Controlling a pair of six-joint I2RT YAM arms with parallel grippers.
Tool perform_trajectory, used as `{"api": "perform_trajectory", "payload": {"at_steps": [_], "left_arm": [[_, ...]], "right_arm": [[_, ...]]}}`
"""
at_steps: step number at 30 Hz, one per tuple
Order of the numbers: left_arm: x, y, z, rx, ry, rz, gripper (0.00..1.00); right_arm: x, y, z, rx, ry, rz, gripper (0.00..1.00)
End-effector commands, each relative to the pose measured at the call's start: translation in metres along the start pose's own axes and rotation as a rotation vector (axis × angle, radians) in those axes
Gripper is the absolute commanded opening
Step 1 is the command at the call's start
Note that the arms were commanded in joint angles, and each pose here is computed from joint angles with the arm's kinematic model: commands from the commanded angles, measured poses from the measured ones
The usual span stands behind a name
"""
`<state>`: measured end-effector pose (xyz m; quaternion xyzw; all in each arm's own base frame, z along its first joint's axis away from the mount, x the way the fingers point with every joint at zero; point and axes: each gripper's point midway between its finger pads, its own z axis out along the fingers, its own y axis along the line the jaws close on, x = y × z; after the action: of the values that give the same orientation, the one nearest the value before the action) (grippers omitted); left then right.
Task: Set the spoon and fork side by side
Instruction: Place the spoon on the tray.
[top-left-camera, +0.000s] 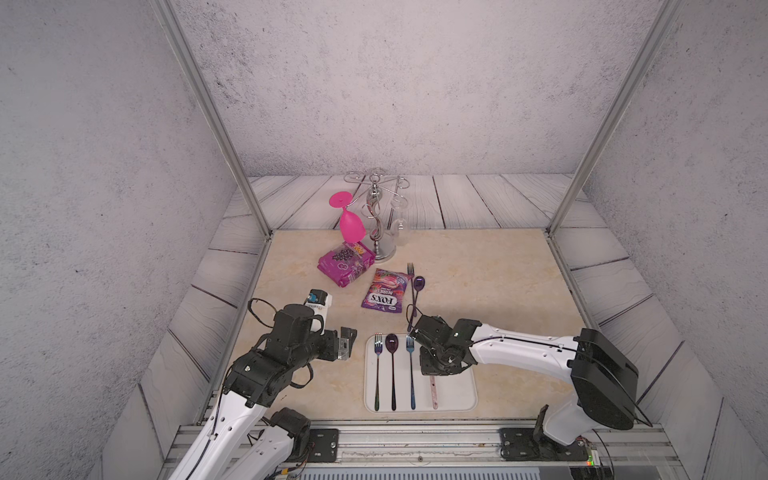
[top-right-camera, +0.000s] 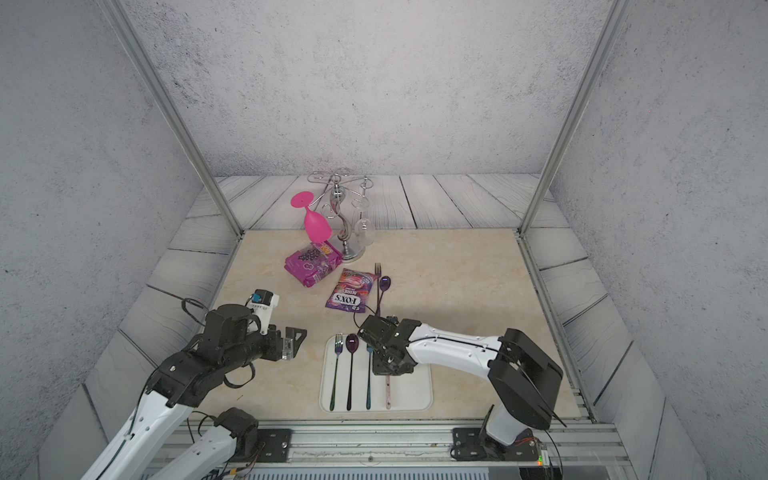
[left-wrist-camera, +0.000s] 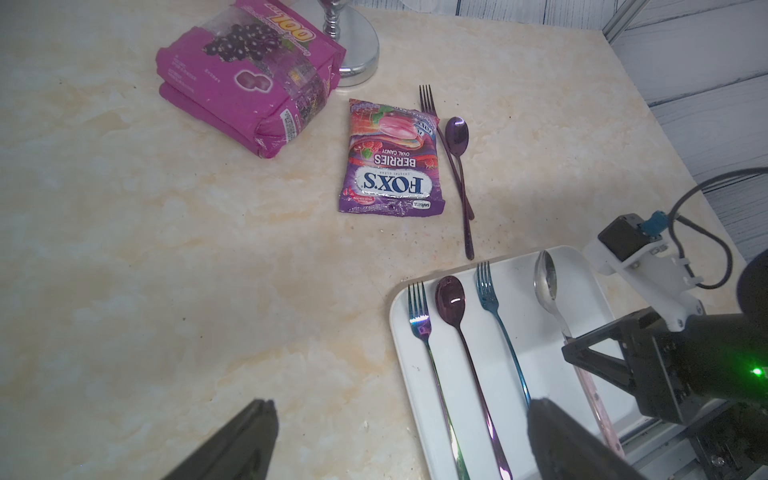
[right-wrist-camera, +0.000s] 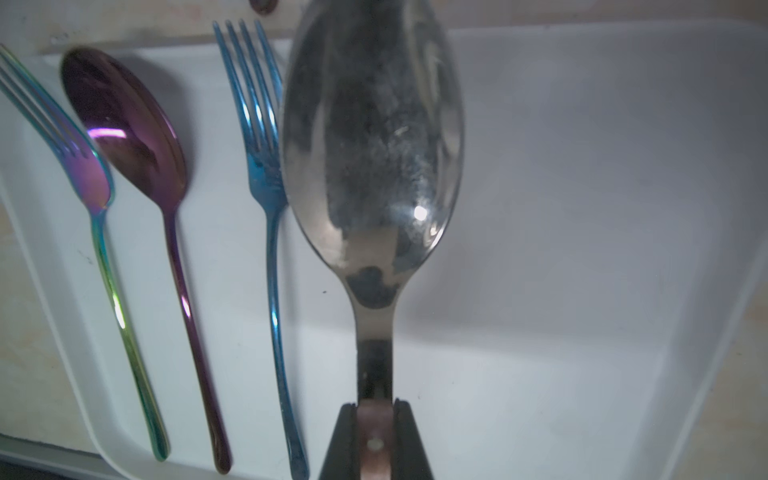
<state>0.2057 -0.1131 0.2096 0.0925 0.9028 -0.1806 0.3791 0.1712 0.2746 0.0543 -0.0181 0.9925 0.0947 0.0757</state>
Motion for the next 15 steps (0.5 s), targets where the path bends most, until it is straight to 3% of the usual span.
{"api": "perform_trajectory", "payload": {"at_steps": [1,15], "left_arm": [[0.002,0.002,-0.001,-0.009,-0.002,-0.006,1.00],[0.003,0.002,-0.001,-0.005,0.000,-0.004,0.99]], "right_arm": [[-0.005,0.010,0.002,-0.020,-0.009,0.025,0.00],[-0.004,0.011,0.020,0.020,0.013,0.027,0.00]]}}
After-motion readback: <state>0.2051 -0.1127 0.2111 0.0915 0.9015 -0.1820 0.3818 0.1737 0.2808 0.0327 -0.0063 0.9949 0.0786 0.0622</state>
